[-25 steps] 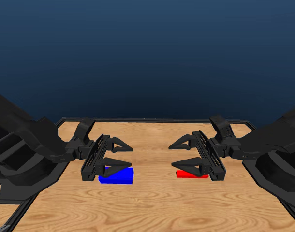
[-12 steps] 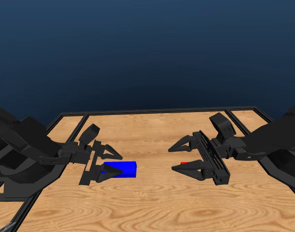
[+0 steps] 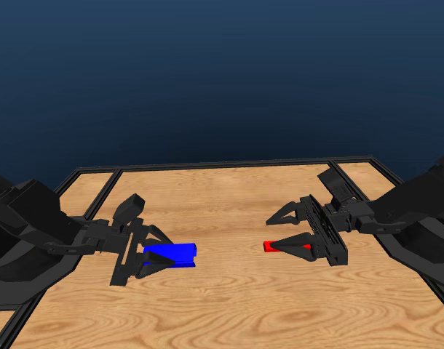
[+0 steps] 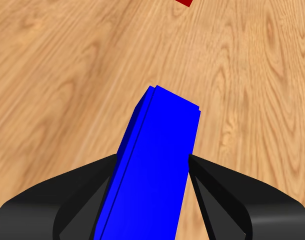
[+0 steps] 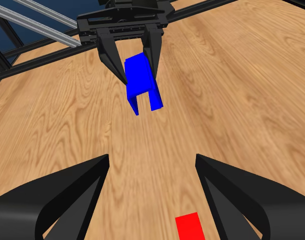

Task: Insert peg into socket

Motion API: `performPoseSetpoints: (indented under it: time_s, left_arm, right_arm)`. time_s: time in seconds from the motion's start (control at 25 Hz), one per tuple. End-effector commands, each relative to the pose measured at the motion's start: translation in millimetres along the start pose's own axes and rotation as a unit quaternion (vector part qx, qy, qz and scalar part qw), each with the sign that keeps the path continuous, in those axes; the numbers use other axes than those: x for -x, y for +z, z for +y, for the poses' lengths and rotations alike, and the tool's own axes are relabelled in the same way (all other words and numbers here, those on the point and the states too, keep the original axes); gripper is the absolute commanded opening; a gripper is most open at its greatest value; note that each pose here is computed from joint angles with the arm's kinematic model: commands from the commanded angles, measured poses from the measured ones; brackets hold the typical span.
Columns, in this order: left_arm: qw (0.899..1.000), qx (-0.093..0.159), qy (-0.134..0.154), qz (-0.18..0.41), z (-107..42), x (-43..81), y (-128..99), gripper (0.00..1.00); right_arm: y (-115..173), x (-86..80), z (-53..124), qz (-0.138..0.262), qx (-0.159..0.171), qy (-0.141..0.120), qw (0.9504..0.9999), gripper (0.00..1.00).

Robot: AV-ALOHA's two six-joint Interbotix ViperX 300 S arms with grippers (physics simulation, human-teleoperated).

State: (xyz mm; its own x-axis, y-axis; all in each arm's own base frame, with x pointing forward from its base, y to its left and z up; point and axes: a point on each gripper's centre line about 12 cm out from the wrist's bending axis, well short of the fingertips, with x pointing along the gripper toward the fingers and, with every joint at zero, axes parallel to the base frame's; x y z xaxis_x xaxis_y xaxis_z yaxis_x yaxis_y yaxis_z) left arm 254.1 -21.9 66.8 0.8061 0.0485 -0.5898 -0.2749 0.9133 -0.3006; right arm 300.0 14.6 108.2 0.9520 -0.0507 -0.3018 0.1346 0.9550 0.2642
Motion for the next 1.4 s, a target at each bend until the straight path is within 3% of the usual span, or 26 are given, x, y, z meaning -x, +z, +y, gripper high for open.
performPoseSetpoints:
  time_s: [0.04, 0.08, 0.16, 0.24, 0.44, 0.68, 0.72, 0.8, 1.12, 1.2, 1.24, 1.28, 1.32, 1.36, 1.4]
  left_arm:
    - [1.0, 0.02, -0.002, 0.024, -5.1, -2.5, -10, 0.0]
    - [1.0, 0.017, -0.006, 0.018, -7.2, -2.1, -7, 0.0]
    - [1.0, 0.016, -0.013, 0.006, -10.7, -2.0, -2, 0.0]
    - [1.0, 0.008, -0.019, 0.012, -14.0, -2.8, -3, 0.0]
    - [1.0, 0.016, -0.017, 0.015, -12.9, -4.4, -1, 0.0]
    - [1.0, 0.016, -0.023, 0.006, -15.0, -5.5, 0, 0.0]
    - [1.0, 0.017, -0.022, 0.005, -13.4, -3.1, -2, 0.0]
    - [0.999, 0.024, -0.028, -0.005, -16.6, -2.0, 2, 0.0]
    - [0.999, 0.018, -0.036, -0.024, -25.1, 4.7, 12, 0.0]
    - [0.996, -0.014, -0.062, -0.066, -44.6, 7.8, 35, 0.0]
    - [0.996, -0.016, -0.059, -0.062, -44.2, 8.2, 36, 0.0]
    - [0.995, -0.04, -0.066, -0.068, -51.0, 12.2, 44, 0.0]
    - [0.991, -0.042, -0.078, -0.099, -61.7, 15.8, 62, 0.0]
    - [0.992, -0.06, -0.077, -0.083, -62.0, 17.2, 57, 0.0]
    - [0.992, -0.049, -0.068, -0.095, -59.5, 18.1, 66, 0.0]
  right_arm:
    - [-11, 8.9, -5.3, 0.024, -0.014, -0.017, 0.9995, 1.0]
    - [-24, 12.4, -6.1, 0.057, -0.019, -0.024, 0.9979, 1.0]
    - [-32, 17.4, -12.7, 0.074, -0.029, -0.04, 0.996, 1.0]
    - [-37, 20.5, -14.9, 0.084, -0.031, -0.046, 0.9949, 1.0]
    - [-40, 18.8, -15.2, 0.098, -0.032, -0.047, 0.9936, 1.0]
    - [-57, -4.8, -8.8, 0.147, -0.019, -0.036, 0.9883, 1.0]
    - [-60, -11.1, -5.9, 0.161, -0.013, -0.033, 0.9864, 0.0]
    - [-66, -17.0, -3.6, 0.179, -0.001, -0.029, 0.9835, 0.0]
    - [-42, -22.7, 5.5, 0.183, 0.028, -0.015, 0.9826, 0.0]
    - [-23, -26.2, 13.5, 0.178, 0.038, -0.006, 0.9832, 0.0]
    - [-20, -26.9, 15.0, 0.18, 0.039, -0.004, 0.9829, 0.0]
    - [-3, -27.9, 22.9, 0.17, 0.046, 0.006, 0.9843, 0.0]
    - [7, -27.5, 25.3, 0.171, 0.055, 0.011, 0.9837, 0.0]
    - [24, -30.2, 34.0, 0.158, 0.058, 0.021, 0.9855, 0.0]
    - [28, -30.0, 35.8, 0.165, 0.062, 0.022, 0.984, 0.0]
